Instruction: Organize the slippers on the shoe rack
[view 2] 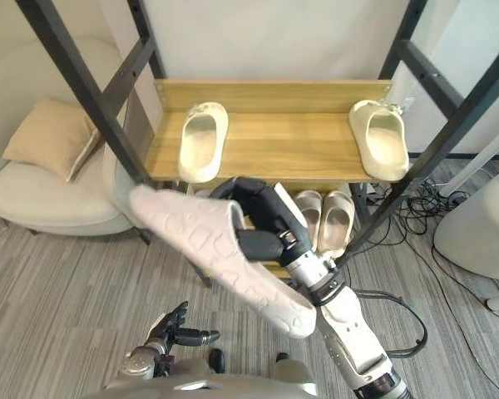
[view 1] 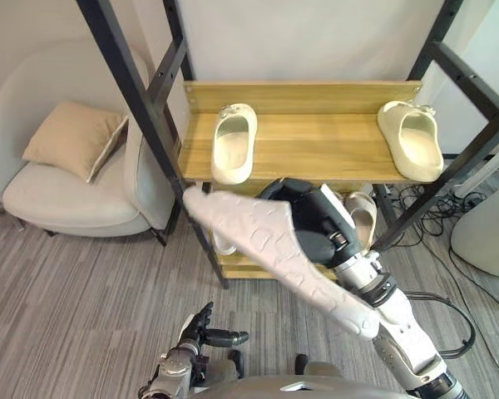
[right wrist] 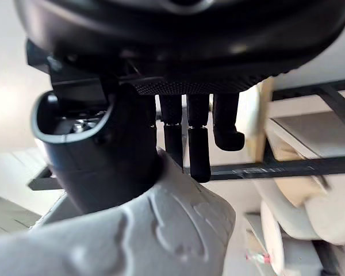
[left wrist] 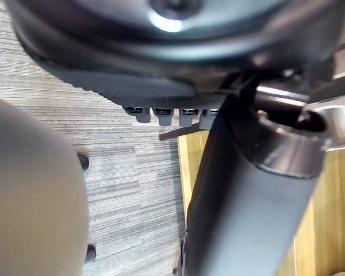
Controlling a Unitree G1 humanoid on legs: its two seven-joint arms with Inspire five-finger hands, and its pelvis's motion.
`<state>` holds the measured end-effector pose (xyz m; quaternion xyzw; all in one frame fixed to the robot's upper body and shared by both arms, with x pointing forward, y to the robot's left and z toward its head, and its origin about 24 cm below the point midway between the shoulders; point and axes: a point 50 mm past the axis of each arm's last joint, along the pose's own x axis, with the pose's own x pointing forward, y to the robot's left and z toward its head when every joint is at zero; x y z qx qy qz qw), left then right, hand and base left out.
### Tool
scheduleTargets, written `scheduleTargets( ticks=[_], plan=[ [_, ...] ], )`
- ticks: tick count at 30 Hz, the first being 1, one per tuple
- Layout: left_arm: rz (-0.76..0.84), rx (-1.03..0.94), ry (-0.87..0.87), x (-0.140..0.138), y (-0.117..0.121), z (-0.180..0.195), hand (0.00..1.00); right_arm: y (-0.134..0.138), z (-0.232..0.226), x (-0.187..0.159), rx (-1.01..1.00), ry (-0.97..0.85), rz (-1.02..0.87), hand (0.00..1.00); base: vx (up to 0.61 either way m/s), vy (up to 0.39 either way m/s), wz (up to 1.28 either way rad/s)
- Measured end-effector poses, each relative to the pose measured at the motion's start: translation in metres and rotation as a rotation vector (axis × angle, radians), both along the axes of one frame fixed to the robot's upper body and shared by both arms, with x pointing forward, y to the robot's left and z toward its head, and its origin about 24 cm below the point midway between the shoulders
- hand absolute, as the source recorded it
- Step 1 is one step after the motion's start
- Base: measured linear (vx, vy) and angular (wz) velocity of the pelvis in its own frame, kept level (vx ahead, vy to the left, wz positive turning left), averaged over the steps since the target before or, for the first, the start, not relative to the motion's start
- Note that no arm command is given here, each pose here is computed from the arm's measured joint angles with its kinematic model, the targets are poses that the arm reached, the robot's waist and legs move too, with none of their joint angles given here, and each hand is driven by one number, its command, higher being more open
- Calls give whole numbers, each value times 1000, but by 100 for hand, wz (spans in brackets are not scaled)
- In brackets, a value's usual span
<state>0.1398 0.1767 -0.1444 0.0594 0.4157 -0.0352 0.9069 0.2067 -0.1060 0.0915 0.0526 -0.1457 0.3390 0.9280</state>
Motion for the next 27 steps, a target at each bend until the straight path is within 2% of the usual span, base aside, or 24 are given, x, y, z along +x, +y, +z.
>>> scheduleTargets(
  ticks=[5, 14, 17, 21, 27],
  plan=[
    [26, -18, -119, 40, -3, 17, 100, 5, -5, 24, -174, -45, -25, 0, -259, -10, 11],
    [105, -59, -302, 83, -2, 45, 100, -2, 20, 67, -369, -268, -266, 0, -175, -58, 13],
    [138, -86, -398, 102, -3, 63, 100, -16, 46, 87, -418, -392, -401, 0, -74, -30, 16],
    [148, -174, -505, 106, -9, 78, 100, -42, 72, 97, -462, -500, -557, 0, -47, -16, 10],
    [192, -254, -638, 98, -8, 97, 100, -50, 112, 94, -428, -682, -684, 0, 12, -20, 5]
  ],
)
